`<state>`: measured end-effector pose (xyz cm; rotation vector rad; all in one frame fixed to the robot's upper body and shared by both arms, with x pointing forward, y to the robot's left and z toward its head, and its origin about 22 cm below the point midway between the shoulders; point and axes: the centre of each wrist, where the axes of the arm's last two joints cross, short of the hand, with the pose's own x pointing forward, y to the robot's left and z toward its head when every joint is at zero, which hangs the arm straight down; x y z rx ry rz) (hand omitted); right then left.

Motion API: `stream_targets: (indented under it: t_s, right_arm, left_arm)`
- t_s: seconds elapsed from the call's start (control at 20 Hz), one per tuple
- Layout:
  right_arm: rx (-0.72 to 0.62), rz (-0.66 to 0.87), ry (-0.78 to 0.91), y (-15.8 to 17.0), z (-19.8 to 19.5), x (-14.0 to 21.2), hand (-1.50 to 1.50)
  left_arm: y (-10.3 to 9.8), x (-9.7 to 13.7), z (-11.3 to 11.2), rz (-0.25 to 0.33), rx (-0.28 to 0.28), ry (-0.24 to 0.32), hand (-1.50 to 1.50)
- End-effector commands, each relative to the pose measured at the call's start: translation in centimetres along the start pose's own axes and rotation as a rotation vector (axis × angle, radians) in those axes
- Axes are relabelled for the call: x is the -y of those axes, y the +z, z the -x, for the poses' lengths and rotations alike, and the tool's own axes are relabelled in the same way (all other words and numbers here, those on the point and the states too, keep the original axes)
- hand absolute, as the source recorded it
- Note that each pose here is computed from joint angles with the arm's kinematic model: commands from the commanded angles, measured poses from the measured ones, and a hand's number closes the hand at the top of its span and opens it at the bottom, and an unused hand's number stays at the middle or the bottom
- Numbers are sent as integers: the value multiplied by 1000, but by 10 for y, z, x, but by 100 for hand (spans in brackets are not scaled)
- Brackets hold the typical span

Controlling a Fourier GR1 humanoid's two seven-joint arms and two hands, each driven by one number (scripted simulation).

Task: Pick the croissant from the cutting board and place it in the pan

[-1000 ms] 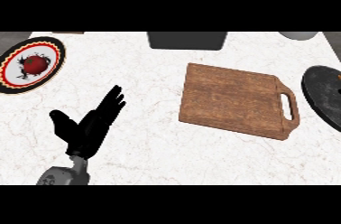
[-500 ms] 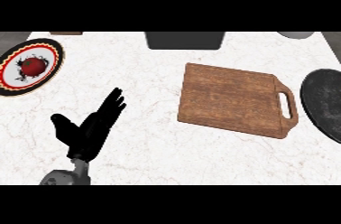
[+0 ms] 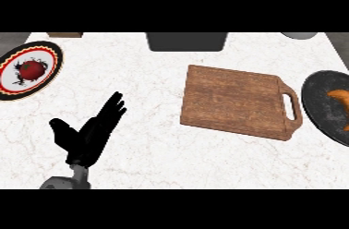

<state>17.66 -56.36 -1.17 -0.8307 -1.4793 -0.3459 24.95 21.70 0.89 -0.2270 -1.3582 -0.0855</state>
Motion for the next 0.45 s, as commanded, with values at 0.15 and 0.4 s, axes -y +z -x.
stream_targets:
  t_s: [0.15,0.4]
  right_arm:
    - [9,-73,7,18,6,41,-150]
    - [11,-78,-10,46,28,43,-150]
  left_arm:
    - [3,10,7,8,-8,0,0]
    - [6,1,-17,-13,6,-5,0]
